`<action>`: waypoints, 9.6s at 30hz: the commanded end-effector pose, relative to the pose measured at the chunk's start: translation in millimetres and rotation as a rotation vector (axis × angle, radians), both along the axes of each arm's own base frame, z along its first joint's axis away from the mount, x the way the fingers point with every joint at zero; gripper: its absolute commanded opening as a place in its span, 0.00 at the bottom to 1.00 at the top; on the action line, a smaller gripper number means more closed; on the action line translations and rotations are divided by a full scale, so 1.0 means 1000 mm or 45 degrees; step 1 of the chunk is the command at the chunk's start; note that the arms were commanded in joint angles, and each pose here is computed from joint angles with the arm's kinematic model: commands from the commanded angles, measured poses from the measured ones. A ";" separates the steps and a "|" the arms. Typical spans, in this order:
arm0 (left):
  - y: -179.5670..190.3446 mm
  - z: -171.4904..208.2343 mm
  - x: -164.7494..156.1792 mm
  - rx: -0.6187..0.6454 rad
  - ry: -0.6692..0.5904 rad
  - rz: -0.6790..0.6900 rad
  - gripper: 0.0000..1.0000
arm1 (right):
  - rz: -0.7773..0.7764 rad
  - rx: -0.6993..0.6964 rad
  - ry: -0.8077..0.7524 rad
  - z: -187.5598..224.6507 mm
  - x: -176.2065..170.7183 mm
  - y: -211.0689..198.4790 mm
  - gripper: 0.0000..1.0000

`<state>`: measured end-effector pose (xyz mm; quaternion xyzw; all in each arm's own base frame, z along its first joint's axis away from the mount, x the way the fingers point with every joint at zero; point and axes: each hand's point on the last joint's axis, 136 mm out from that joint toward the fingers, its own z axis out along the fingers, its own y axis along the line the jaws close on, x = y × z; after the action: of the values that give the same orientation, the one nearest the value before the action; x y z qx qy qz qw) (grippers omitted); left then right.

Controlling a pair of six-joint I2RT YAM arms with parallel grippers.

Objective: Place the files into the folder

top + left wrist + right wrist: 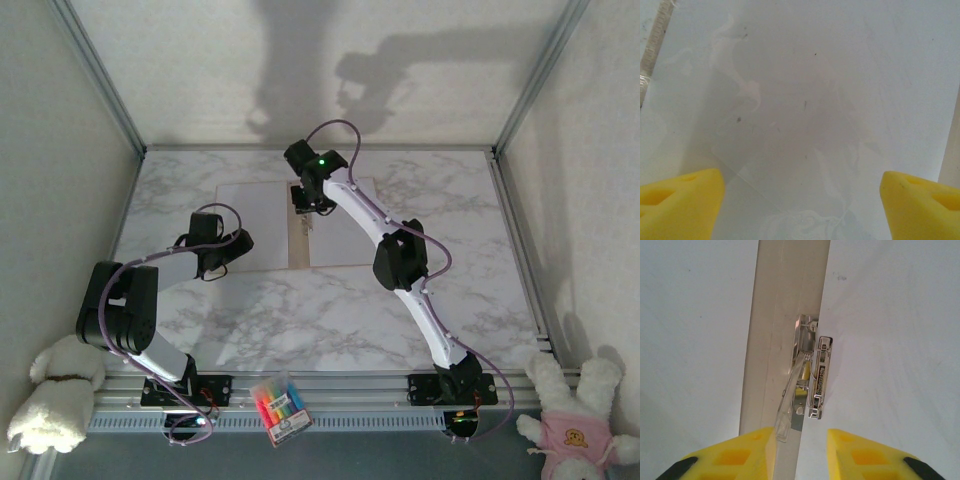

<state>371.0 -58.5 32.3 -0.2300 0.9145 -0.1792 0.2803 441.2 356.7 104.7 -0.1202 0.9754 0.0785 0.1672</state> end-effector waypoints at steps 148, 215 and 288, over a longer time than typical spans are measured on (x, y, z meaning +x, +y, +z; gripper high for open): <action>-0.005 -0.012 -0.023 -0.027 0.122 -0.022 0.82 | -0.053 -0.022 -0.176 0.016 0.020 0.009 0.40; -0.175 0.135 0.095 -0.181 -0.492 -0.784 0.96 | -0.169 0.528 -0.040 0.091 -0.045 -0.063 0.44; 0.033 0.017 0.016 0.147 -0.031 0.176 0.82 | -0.191 -0.123 -0.057 -0.030 -0.005 0.010 0.18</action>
<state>383.6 -25.7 48.0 -0.2789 0.9013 -0.1068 0.3138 428.1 370.1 77.8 -0.0542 0.9821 0.0281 0.1782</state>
